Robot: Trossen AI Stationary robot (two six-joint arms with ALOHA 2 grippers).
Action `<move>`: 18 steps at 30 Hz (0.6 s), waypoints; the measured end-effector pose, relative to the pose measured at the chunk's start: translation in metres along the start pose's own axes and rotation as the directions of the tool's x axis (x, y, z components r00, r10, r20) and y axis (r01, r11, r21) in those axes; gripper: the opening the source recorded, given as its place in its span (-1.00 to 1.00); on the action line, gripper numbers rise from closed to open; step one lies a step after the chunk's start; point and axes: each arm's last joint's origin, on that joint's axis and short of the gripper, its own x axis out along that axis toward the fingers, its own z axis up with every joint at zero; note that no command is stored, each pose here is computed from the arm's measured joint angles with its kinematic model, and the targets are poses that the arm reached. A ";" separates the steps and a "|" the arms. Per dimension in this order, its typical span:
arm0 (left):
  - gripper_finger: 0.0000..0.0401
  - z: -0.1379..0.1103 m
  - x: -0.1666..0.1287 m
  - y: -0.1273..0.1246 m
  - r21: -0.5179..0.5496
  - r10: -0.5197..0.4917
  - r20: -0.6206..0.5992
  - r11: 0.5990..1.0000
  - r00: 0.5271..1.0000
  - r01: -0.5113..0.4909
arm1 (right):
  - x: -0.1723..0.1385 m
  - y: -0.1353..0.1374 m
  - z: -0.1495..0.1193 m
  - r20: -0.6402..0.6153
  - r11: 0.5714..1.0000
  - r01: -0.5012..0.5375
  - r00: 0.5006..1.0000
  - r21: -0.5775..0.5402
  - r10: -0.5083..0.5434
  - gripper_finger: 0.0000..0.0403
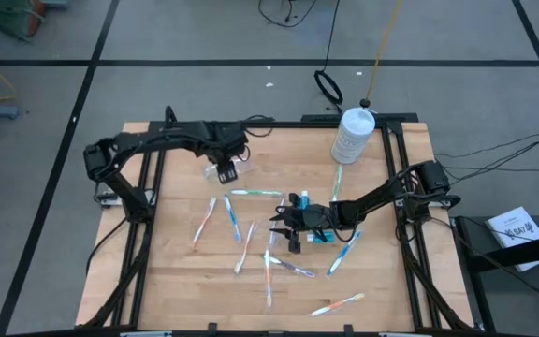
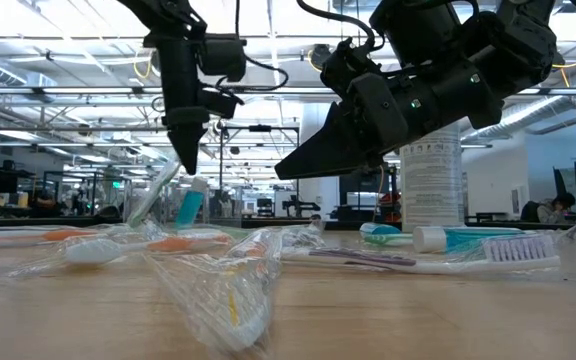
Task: Pick & Place toothbrushing station
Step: Put the mouthwash into the transparent organizer
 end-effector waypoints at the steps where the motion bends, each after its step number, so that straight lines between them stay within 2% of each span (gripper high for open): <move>1: -0.14 0.002 0.000 -0.003 0.007 -0.001 0.015 1.000 1.000 0.001 | 0.000 0.000 0.000 0.000 1.000 0.000 1.000 0.000 0.000 -0.30; 9: -0.14 0.013 -0.002 -0.009 0.013 0.001 0.127 1.000 0.992 -0.003 | 0.000 0.000 0.000 0.000 1.000 0.000 1.000 0.000 0.000 -0.30; 18: -0.14 0.014 0.014 0.001 -0.008 0.010 0.073 1.000 0.997 -0.009 | 0.000 0.000 0.000 0.000 1.000 0.000 1.000 0.000 0.000 -0.30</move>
